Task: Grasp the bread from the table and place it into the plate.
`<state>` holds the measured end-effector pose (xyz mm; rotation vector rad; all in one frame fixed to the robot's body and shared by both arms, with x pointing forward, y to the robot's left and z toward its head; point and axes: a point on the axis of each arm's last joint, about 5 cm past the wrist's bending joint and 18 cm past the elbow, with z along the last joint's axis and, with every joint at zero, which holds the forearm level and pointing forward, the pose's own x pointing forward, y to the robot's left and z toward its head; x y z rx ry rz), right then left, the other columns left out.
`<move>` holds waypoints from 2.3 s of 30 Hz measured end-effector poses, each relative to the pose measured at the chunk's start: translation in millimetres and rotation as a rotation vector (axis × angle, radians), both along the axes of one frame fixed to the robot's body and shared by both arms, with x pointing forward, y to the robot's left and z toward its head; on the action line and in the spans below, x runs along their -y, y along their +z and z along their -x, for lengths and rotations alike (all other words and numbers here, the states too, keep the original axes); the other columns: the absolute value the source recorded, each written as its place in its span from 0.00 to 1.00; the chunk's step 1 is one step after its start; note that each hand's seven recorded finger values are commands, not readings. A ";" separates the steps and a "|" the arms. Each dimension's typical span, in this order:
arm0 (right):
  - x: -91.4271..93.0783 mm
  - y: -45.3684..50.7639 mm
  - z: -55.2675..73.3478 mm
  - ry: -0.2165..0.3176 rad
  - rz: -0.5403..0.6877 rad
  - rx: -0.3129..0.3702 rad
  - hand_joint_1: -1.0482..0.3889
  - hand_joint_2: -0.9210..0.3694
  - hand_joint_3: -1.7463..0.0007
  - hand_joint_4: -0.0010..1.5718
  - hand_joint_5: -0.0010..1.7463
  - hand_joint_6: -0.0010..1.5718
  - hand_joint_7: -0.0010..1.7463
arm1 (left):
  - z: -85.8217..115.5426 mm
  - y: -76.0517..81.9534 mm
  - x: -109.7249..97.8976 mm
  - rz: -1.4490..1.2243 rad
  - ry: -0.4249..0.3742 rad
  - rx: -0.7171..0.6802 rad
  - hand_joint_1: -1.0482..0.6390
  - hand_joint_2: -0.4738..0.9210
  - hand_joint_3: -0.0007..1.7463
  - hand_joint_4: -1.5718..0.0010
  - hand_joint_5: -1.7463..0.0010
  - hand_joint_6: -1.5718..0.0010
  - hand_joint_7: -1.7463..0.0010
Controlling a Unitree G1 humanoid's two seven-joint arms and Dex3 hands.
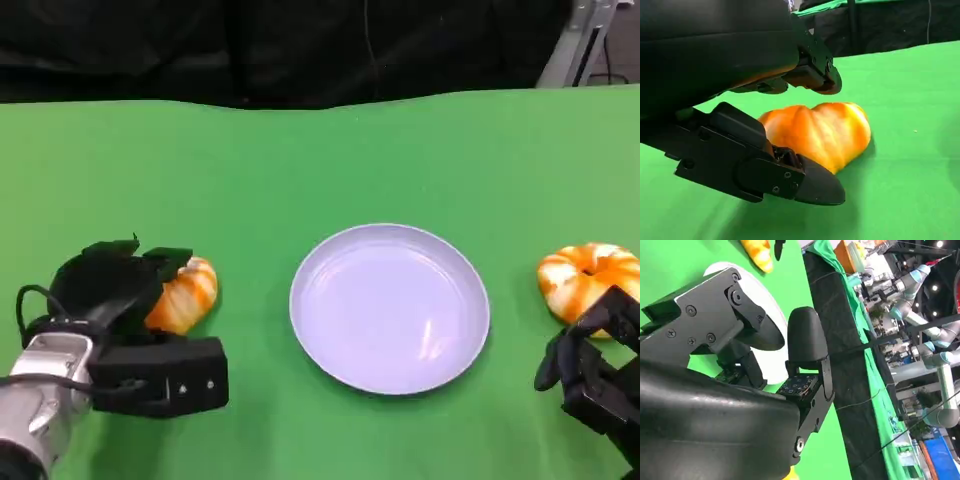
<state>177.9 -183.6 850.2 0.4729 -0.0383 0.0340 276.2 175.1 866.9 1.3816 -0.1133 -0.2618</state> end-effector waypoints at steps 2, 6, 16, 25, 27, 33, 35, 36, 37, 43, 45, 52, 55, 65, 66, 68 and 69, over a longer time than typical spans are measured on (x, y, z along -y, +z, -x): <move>0.0 0.0 0.0 0.000 0.000 0.000 0.69 0.36 0.24 0.56 1.00 0.49 0.92 | 0.4 -2.3 0.4 0.008 0.004 -0.018 0.10 1.00 0.11 0.79 0.99 0.74 1.00; 0.0 0.0 0.0 -0.006 0.002 -0.004 0.70 0.36 0.23 0.56 1.00 0.49 0.92 | 0.3 -5.6 0.5 0.029 0.022 -0.051 0.13 1.00 0.11 0.76 0.98 0.73 0.99; 0.0 0.0 0.0 -0.006 0.002 -0.004 0.69 0.36 0.23 0.56 1.00 0.48 0.92 | -0.8 -10.1 1.6 0.029 0.028 -0.081 0.22 1.00 0.13 0.65 0.96 0.66 0.98; -0.1 0.3 -0.1 -0.005 0.003 -0.002 0.70 0.35 0.23 0.56 1.00 0.48 0.92 | -4.3 -13.0 8.8 0.067 0.051 -0.087 0.45 1.00 0.20 0.48 0.96 0.49 0.96; -0.1 0.4 -0.1 -0.005 0.003 -0.002 0.70 0.35 0.23 0.56 1.00 0.48 0.92 | -4.2 -14.0 9.9 0.078 0.058 -0.082 0.49 1.00 0.19 0.42 0.94 0.43 0.95; 0.0 0.6 0.0 -0.007 0.003 -0.001 0.69 0.35 0.24 0.56 1.00 0.48 0.93 | -4.2 -15.0 12.2 0.154 0.095 -0.054 0.53 1.00 0.21 0.55 0.06 0.52 0.30; 0.0 0.6 0.0 -0.007 0.003 -0.001 0.70 0.34 0.24 0.56 1.00 0.48 0.93 | -5.3 -13.8 12.8 0.163 0.100 -0.032 0.54 1.00 0.23 0.55 0.01 0.61 0.08; 0.0 0.6 0.0 -0.007 0.003 -0.001 0.70 0.35 0.24 0.56 1.00 0.48 0.93 | -5.3 -13.8 12.9 0.167 0.103 -0.020 0.54 1.00 0.23 0.55 0.01 0.64 0.03; 0.0 0.6 0.0 -0.007 0.003 -0.001 0.69 0.35 0.24 0.56 1.00 0.48 0.93 | -5.3 -13.7 13.1 0.172 0.103 -0.008 0.54 1.00 0.24 0.56 0.00 0.66 0.02; 0.1 1.2 -0.1 -0.006 0.003 0.003 0.69 0.35 0.25 0.56 1.00 0.47 0.92 | -5.1 -12.9 14.3 0.198 0.090 0.019 0.54 1.00 0.27 0.56 0.00 0.69 0.00; 0.1 1.2 -0.1 -0.004 0.003 0.004 0.69 0.35 0.25 0.56 1.00 0.47 0.92 | -4.0 -13.0 14.7 0.218 0.080 0.025 0.54 0.99 0.27 0.56 0.00 0.68 0.00; 0.1 1.2 -0.1 -0.005 0.003 0.004 0.69 0.35 0.25 0.56 1.00 0.48 0.92 | -3.3 -5.8 19.5 0.276 0.029 0.102 0.54 0.98 0.27 0.57 0.00 0.66 0.00; 0.2 1.1 -0.1 -0.004 0.002 0.004 0.69 0.34 0.25 0.56 1.00 0.48 0.92 | -4.9 3.1 23.3 0.315 0.001 0.160 0.54 0.98 0.28 0.58 0.00 0.65 0.00; 0.3 0.6 -0.1 -0.002 0.001 0.003 0.69 0.34 0.25 0.56 1.00 0.48 0.92 | -0.9 35.8 42.9 0.368 -0.152 0.301 0.56 0.87 0.37 0.57 0.00 0.62 0.00; 0.3 0.4 0.0 -0.001 0.001 0.002 0.69 0.34 0.25 0.56 1.00 0.48 0.92 | -0.4 39.1 45.0 0.366 -0.166 0.312 0.56 0.86 0.37 0.58 0.00 0.62 0.00; 0.3 0.3 0.0 -0.001 0.001 0.002 0.69 0.34 0.25 0.56 1.00 0.48 0.92 | 0.1 43.2 49.1 0.368 -0.186 0.322 0.56 0.86 0.37 0.57 0.00 0.62 0.00; 0.3 0.3 0.0 -0.002 0.001 0.001 0.69 0.34 0.25 0.56 1.00 0.48 0.92 | 0.5 44.5 52.1 0.372 -0.197 0.324 0.56 0.86 0.37 0.57 0.00 0.62 0.00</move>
